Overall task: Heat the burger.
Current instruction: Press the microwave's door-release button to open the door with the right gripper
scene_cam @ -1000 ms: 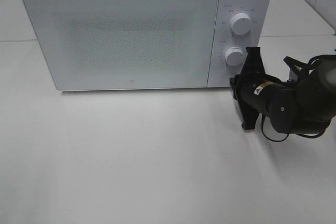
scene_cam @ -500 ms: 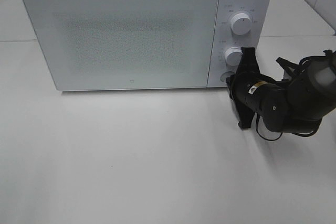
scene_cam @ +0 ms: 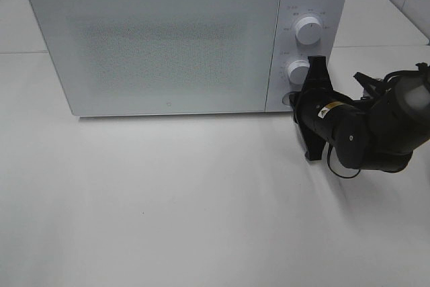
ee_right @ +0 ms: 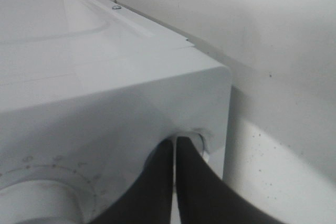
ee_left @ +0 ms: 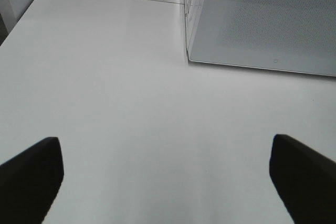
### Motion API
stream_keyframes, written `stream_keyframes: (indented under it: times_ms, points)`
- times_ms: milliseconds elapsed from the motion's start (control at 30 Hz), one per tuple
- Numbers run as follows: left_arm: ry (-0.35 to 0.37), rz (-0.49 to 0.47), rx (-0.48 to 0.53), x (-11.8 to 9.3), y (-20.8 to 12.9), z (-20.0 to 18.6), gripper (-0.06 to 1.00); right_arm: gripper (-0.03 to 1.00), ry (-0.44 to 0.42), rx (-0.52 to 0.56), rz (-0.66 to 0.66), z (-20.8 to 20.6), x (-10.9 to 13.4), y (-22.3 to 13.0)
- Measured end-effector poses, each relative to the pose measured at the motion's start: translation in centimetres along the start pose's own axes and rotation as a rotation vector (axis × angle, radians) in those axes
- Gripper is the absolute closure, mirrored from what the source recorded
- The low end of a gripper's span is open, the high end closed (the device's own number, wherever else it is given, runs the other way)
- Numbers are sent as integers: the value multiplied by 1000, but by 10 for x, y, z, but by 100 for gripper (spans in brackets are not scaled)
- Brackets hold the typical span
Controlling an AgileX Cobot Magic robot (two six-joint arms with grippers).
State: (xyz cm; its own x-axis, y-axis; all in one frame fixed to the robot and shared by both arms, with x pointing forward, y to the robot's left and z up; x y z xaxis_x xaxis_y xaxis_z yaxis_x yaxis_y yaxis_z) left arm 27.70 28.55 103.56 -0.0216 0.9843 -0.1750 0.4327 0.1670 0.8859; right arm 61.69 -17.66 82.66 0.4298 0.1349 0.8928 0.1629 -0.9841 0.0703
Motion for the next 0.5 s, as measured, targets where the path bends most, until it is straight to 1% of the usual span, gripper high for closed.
stream_keyframes:
  times_ms: [500]
  points:
    - [0,0,0,0,0,0,-5,97,14,-6,-24,-1,2,0]
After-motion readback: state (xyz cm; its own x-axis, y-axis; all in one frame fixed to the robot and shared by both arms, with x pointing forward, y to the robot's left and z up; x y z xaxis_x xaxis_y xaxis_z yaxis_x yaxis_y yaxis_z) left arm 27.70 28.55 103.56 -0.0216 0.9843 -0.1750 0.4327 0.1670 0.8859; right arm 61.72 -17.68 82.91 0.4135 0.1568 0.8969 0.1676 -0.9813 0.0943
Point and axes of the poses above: a point on each arm's last joint axis where the gripper is mounted, z pointing out along that axis toward the gripper, x along the wrist's bending axis when the last joint is at zero, y = z × x, the point moved 5 cm from there along z, pointing out along that axis toward the gripper, and after that the axes turned 3 degrees about -z, right-handed, at the moved point
